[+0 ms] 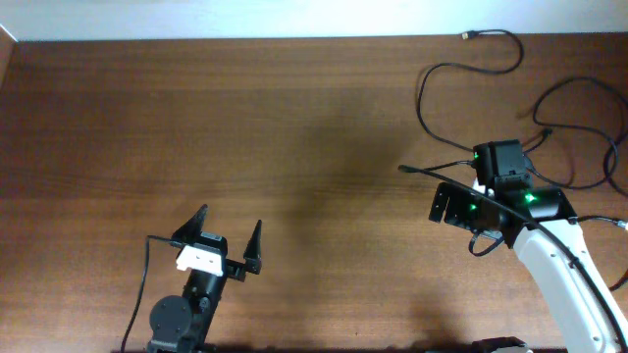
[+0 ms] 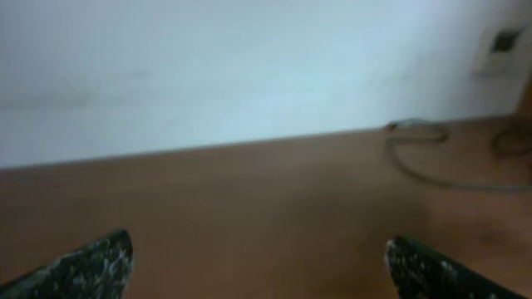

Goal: Untangle cables

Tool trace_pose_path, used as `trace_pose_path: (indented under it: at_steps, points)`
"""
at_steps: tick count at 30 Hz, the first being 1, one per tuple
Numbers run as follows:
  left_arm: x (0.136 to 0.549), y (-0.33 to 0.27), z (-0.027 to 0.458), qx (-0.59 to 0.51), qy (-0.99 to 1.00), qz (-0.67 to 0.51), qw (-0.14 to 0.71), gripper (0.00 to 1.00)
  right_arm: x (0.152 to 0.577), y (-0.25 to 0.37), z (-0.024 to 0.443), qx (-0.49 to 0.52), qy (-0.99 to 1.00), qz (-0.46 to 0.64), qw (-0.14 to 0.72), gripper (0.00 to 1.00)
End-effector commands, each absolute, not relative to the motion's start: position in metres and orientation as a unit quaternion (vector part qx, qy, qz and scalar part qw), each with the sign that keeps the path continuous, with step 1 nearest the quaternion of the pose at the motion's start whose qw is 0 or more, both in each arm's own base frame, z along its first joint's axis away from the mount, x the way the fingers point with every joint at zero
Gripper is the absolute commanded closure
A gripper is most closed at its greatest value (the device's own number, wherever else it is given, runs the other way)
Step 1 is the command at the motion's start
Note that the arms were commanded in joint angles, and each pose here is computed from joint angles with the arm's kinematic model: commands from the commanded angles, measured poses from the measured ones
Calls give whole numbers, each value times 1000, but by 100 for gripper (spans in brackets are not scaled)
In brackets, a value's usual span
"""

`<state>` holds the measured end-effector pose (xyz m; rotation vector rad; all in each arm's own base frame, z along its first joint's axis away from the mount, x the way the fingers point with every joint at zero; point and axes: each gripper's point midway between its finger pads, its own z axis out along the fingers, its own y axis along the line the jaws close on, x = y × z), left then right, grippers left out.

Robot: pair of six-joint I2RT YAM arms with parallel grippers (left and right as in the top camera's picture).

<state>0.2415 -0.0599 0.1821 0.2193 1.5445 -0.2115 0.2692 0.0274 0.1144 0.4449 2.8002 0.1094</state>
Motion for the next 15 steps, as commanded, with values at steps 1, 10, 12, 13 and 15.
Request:
trace_pose_path:
  at_steps: [1,10,12,13,15]
  points:
    - [242,-44,158,112,723,-42,681,1,269,27,114,160,975,40,150,1]
    - [244,-32,158,134,720,12,681,1,269,27,114,160,975,40,150,1]
    - [244,-32,158,119,722,-2,681,1,269,27,114,160,975,40,150,1]
    - [244,-32,159,120,721,-1,683,1,269,27,114,160,975,40,150,1]
    - [244,-32,159,120,721,-1,683,1,269,27,114,160,975,40,150,1]
